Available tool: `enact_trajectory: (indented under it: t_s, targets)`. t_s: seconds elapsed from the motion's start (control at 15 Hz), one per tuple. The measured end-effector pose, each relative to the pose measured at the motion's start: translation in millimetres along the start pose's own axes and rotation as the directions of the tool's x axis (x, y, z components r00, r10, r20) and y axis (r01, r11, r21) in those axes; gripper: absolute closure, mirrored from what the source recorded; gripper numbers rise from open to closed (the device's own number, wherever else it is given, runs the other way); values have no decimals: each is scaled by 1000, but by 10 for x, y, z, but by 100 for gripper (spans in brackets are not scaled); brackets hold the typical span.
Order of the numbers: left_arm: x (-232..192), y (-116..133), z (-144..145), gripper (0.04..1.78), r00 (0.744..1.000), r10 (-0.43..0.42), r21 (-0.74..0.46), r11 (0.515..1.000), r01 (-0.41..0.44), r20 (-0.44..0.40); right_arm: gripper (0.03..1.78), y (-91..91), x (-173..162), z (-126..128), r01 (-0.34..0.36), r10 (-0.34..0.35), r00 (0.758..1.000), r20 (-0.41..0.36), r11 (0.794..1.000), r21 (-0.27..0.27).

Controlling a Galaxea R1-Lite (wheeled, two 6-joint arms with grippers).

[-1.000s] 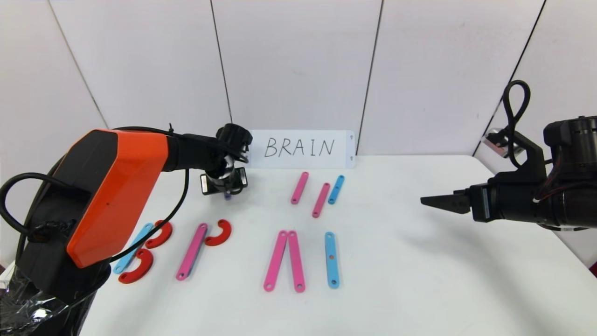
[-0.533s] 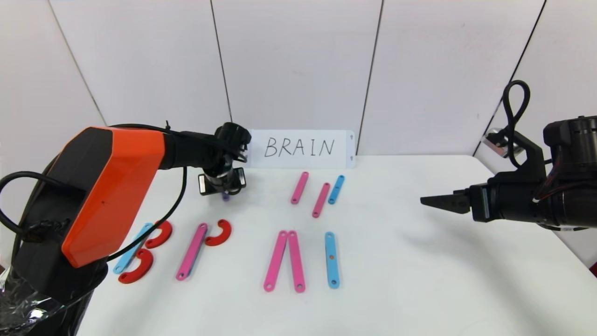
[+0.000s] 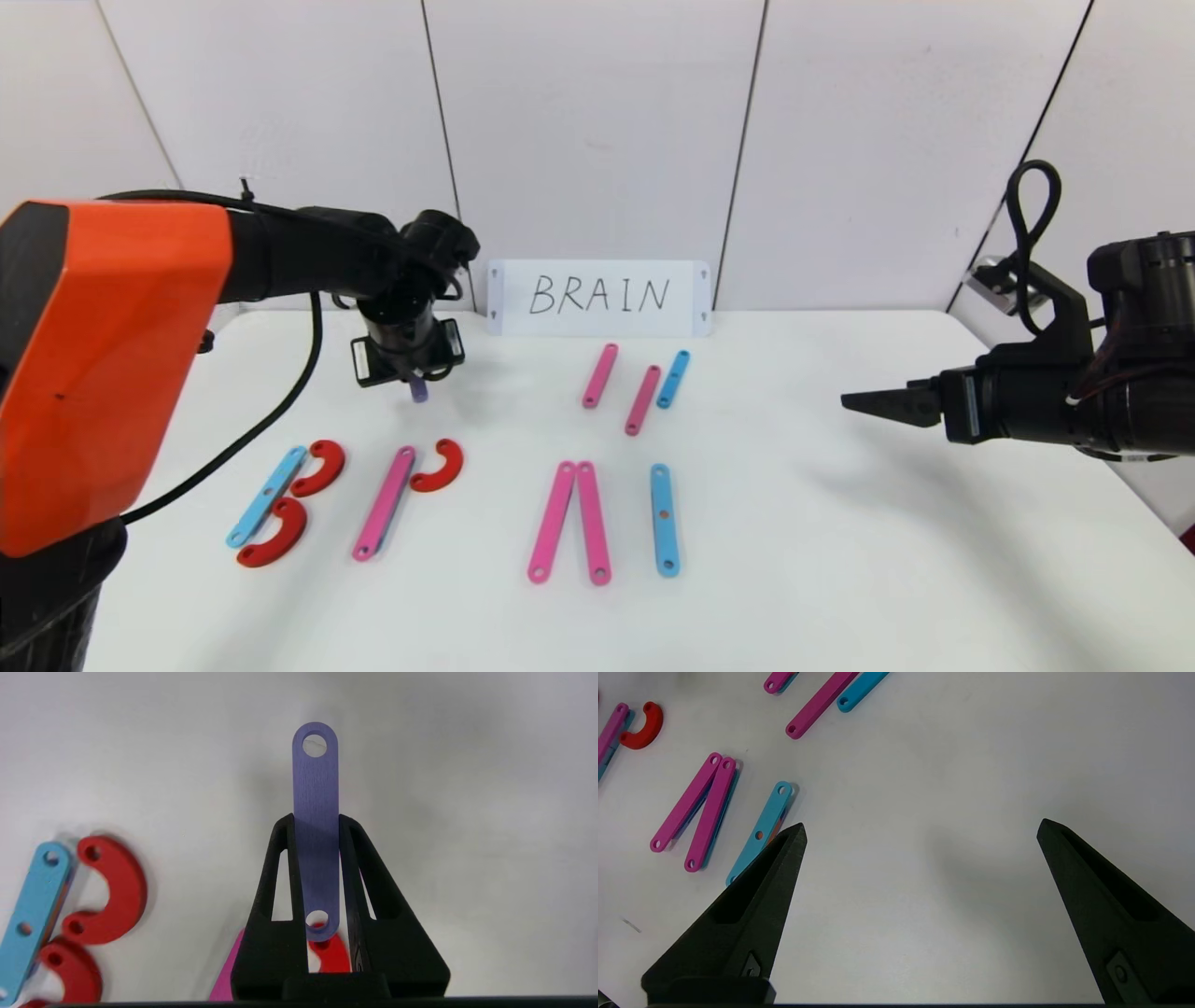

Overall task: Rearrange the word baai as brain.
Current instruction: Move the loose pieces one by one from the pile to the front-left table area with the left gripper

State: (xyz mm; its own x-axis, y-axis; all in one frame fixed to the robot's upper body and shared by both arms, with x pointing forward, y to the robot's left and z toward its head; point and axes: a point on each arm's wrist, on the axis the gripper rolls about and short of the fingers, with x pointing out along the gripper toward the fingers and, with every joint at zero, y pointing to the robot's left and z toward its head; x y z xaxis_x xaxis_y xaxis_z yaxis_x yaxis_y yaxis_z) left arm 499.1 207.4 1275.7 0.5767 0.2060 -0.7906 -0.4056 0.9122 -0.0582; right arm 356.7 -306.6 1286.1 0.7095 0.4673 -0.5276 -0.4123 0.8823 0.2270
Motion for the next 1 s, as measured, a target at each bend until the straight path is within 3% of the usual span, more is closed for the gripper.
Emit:
enact_trajectory:
  t_s: [0.47, 1.0]
  targets:
    - [-425, 308, -343, 155, 997, 42, 58, 998, -38, -59, 8, -5, 11, -7, -1, 1, 1000, -4, 1000, 1]
    - [-602, 345, -953, 155, 999, 25, 6, 1000, -24, -42, 8, -17, 38, -19, 1, -1, 1000, -14, 1000, 4]
